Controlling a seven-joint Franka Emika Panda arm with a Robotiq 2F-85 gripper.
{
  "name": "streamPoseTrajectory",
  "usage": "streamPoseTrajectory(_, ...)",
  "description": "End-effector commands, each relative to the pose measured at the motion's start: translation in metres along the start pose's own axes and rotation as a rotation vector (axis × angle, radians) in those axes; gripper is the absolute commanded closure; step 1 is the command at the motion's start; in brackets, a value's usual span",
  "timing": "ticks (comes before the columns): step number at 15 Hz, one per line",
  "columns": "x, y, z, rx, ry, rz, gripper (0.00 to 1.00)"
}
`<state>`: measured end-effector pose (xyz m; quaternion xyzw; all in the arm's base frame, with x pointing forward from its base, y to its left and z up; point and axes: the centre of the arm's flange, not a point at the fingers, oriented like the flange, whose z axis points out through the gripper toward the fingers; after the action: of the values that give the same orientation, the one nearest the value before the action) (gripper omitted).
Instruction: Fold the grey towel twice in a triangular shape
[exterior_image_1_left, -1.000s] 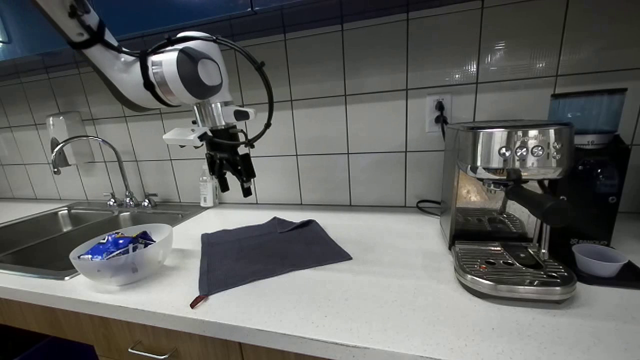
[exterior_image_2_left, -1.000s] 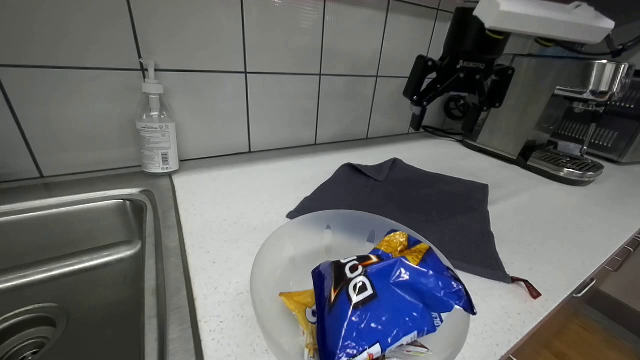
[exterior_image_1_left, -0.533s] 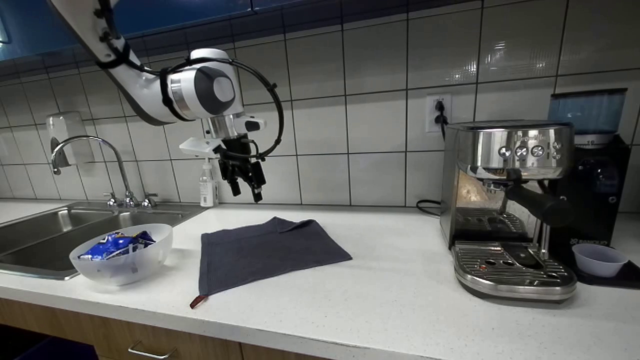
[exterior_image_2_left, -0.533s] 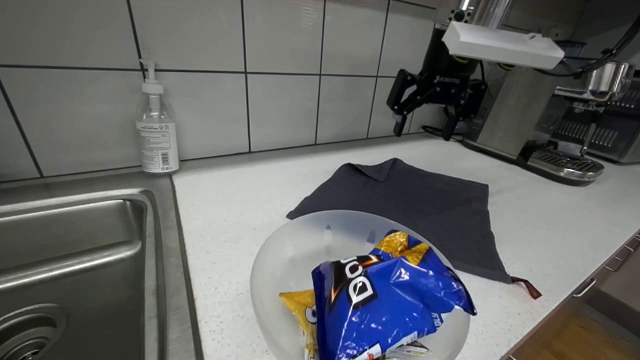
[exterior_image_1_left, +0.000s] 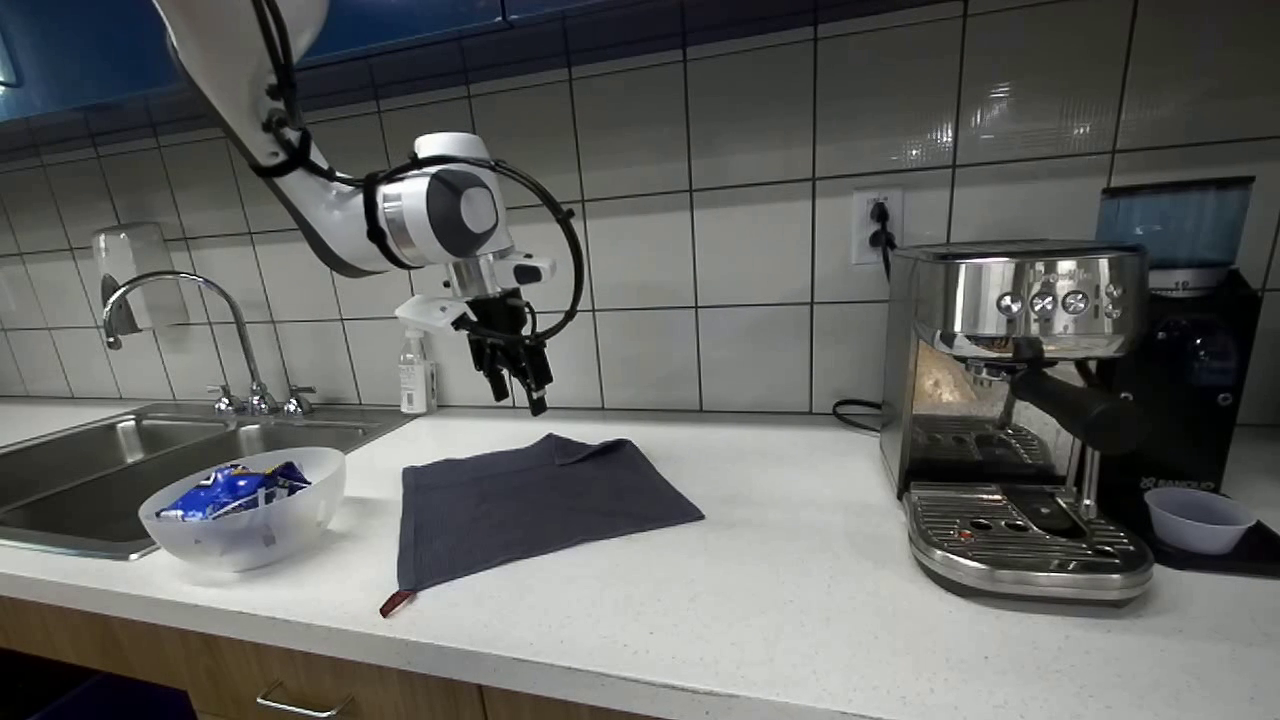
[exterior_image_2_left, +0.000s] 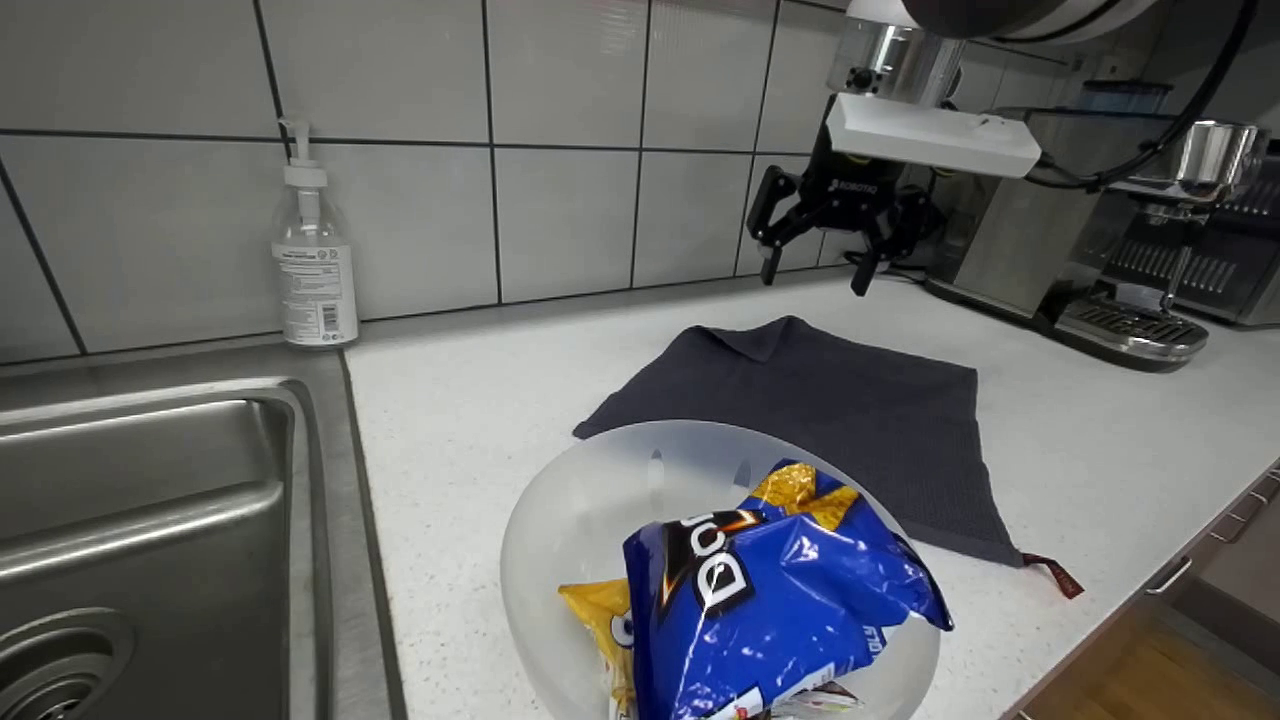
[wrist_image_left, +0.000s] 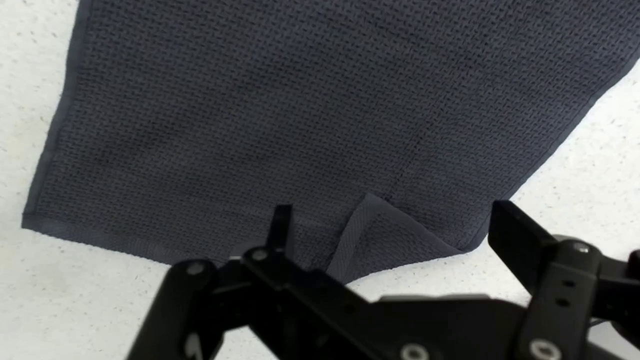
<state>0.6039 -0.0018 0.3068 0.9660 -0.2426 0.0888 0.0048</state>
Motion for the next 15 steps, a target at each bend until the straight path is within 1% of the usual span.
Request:
streamPoseTrajectory(1,0.026,-0.014,0.015,-0.008,0.013,0.075,0.0)
streamPoseTrajectory(10,0.057,-0.027,0.056,-0.019,0.017,0.206,0.0)
streamPoseTrajectory(15,0.072,-0.028,0.079,-0.025,0.026,0.284,0.0)
